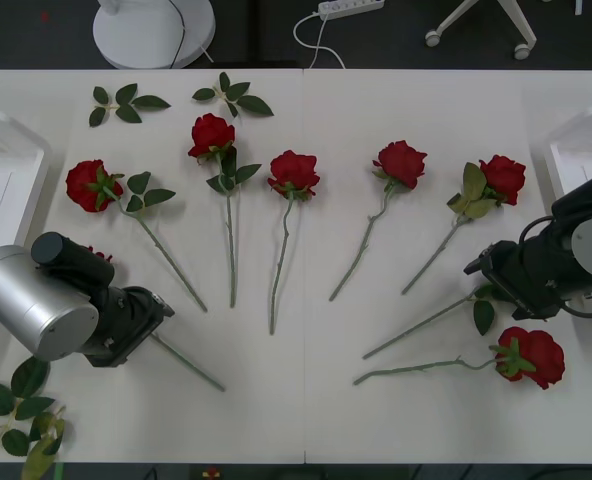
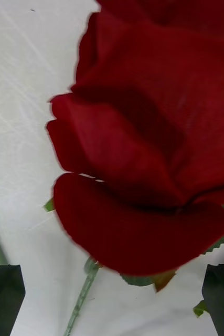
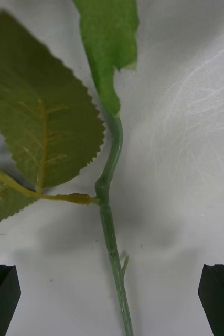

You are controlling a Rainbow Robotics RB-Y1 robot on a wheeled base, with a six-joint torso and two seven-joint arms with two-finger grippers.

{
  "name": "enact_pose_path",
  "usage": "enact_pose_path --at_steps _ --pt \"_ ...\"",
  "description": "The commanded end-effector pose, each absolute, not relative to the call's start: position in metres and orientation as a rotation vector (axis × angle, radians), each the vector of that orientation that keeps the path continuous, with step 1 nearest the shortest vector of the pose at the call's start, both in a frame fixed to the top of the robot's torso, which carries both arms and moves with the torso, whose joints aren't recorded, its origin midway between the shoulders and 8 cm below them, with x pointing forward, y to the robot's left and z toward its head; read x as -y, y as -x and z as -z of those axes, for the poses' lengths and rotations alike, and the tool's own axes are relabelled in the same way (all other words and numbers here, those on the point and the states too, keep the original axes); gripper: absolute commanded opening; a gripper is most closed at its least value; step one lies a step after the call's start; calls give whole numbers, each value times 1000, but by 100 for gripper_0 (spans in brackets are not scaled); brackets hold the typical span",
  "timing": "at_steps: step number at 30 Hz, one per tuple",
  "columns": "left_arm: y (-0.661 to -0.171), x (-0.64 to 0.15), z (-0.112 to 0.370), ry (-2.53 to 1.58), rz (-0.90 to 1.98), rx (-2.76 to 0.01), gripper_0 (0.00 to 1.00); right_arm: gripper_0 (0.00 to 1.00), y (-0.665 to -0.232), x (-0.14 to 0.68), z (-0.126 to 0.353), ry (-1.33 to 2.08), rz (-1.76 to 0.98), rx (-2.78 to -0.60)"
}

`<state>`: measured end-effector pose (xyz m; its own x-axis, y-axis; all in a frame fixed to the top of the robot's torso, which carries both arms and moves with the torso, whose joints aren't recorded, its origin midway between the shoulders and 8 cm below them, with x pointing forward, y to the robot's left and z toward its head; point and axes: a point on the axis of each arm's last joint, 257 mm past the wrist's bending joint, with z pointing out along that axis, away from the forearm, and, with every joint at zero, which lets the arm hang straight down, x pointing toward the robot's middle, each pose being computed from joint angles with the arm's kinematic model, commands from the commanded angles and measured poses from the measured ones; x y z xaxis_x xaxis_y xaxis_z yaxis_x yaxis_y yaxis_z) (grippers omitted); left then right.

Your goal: Place the red flowers into the right box and the blue flowers into the left box. If a person shows an open palm, hand one flower to the person first, then continue sorting.

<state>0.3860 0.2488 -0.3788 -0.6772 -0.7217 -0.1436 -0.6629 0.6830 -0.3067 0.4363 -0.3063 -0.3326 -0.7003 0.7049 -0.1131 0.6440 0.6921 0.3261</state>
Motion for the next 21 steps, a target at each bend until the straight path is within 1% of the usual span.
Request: enact_pose_path --at_steps 1,11,21 --pt "-402 -236 378 987 345 -2672 100 100 -425 296 356 -983 -402 -2714" --pt "-401 -234 393 972 335 -2690 100 100 -418 290 377 -983 -397 -2741" --pt "-396 -238 401 945 304 -2714 100 100 -420 280 384 -976 -421 -2739"
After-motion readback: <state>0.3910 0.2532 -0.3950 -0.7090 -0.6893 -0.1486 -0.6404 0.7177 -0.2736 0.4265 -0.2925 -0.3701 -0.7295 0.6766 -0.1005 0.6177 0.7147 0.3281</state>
